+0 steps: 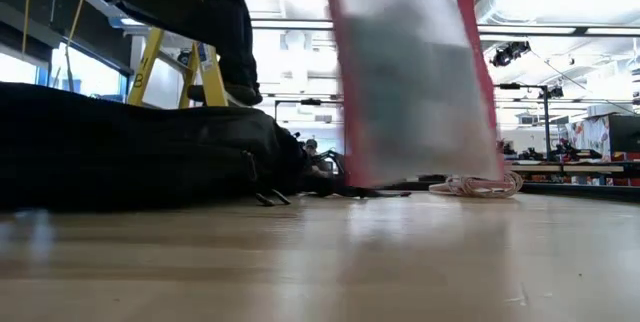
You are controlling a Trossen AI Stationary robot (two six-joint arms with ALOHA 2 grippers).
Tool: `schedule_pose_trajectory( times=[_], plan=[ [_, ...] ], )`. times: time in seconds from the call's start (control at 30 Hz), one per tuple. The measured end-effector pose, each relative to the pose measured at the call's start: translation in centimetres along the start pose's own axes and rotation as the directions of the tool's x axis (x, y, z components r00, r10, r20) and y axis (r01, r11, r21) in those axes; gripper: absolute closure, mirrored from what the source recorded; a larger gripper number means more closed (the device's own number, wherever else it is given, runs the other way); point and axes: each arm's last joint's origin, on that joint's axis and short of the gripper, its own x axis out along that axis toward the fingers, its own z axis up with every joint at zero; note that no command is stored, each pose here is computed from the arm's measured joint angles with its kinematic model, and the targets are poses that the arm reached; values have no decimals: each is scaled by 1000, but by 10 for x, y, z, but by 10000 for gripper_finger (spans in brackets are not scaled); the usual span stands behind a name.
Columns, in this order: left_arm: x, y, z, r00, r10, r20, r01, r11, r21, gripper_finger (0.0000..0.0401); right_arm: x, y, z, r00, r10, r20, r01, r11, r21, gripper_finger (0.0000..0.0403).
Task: Unpack backpack
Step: Remove the pink zip bag in the black backpack
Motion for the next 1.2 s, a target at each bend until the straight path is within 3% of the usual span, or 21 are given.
schedule_pose_trajectory(
  times=[0.1, 0.2, 0.33, 0.47, 0.67, 0.9, 1.07, 1.13, 1.2],
  plan=[
    [0, -3, -2, 1000, 20, 17, -21, 1000, 15, 286, -6, 2, -1, 999, -25, 35, 26, 1000, -10, 403],
    [-1, -4, -3, 999, 29, 30, -29, 999, 31, 286, -17, 16, -8, 997, 81, 10, -80, 994, -78, 403],
    [-1, -5, -2, 999, 18, 29, -19, 999, 36, 286, -22, 53, -35, 982, 170, -80, -181, 971, -156, 403],
    [-1, -8, 1, 999, -20, 37, 19, 999, 33, 286, -14, 98, -77, 974, 174, -147, -198, 965, -171, 403],
    [1, -20, 8, 989, -141, 46, 137, 987, 84, 286, 15, 147, -138, 932, 238, -274, -289, 943, -166, 403],
    [39, -57, -3, 933, -359, 27, 351, 924, 153, 286, 37, 158, -177, 901, 215, -378, -295, 940, -168, 403],
    [65, -76, -12, 865, -499, 58, 481, 856, 191, 286, 31, 161, -174, 805, 330, -493, -455, 877, -157, 382],
    [71, -79, -13, 845, -530, 67, 511, 838, 189, 286, 22, 160, -167, 693, 418, -588, -587, 800, -123, 362],
    [75, -79, -12, 834, -547, 69, 528, 828, 187, 286, 14, 159, -158, 613, 481, -627, -640, 768, -36, 345]
  ],
)
